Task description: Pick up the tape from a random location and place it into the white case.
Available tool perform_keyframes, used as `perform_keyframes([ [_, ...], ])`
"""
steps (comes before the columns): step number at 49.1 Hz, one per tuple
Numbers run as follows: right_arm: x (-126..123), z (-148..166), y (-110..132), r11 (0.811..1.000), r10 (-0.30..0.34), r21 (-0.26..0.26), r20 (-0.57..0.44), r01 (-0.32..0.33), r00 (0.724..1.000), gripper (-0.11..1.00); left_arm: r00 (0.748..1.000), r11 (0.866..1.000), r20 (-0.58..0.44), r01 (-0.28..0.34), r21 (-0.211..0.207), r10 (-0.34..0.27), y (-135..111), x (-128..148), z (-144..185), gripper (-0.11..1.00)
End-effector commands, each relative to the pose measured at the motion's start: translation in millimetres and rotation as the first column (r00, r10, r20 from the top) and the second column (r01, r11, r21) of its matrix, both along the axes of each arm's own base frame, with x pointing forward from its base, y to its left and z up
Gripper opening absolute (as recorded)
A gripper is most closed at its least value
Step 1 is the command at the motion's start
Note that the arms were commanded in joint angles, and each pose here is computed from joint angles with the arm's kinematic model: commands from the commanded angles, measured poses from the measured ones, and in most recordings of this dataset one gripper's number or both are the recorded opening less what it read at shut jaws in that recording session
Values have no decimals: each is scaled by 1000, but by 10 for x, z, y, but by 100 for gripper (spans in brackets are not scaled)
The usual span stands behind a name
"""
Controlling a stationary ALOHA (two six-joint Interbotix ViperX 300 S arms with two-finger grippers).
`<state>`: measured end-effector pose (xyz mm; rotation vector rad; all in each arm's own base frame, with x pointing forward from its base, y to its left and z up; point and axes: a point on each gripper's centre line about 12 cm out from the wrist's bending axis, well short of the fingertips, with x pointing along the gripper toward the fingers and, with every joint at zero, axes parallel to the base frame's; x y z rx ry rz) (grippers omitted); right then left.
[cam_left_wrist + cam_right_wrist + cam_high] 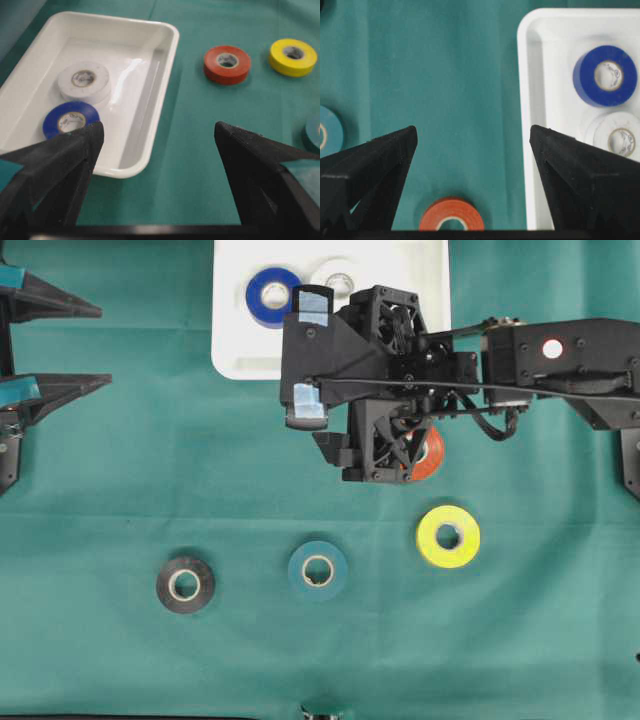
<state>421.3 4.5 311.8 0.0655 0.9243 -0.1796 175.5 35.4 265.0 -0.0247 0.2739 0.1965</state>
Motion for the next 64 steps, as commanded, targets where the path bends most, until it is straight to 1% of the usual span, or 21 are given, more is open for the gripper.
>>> perform_keyframes([
  [1,-46,205,3,1000,2,1,52,-2,999,88,1000,1000,12,-5,4,5,12,13,48,97],
  [9,-218,338,-9,1000,1,1,78,-1,997,88,1000,1000,12,-5,3,5,12,13,48,97],
  [22,-668,465,-22,1000,16,7,174,-17,985,85,1000,1000,14,-5,3,5,11,11,50,97],
  [28,-943,525,-25,999,27,10,248,-30,969,85,1000,1000,14,-5,3,5,11,11,50,97],
  [34,-1284,562,-39,999,40,7,337,-45,941,85,1000,1000,13,-5,4,5,11,11,50,97],
  [44,-1779,462,-111,999,32,5,436,-38,900,85,1000,1000,15,-5,3,5,11,11,52,97],
  [51,-2075,300,-149,1000,23,4,470,-29,882,85,1000,1000,18,-5,2,5,11,12,56,97],
  [64,-2427,-75,-208,1000,4,2,528,-6,849,85,1000,1000,15,-7,-5,7,11,10,46,97],
])
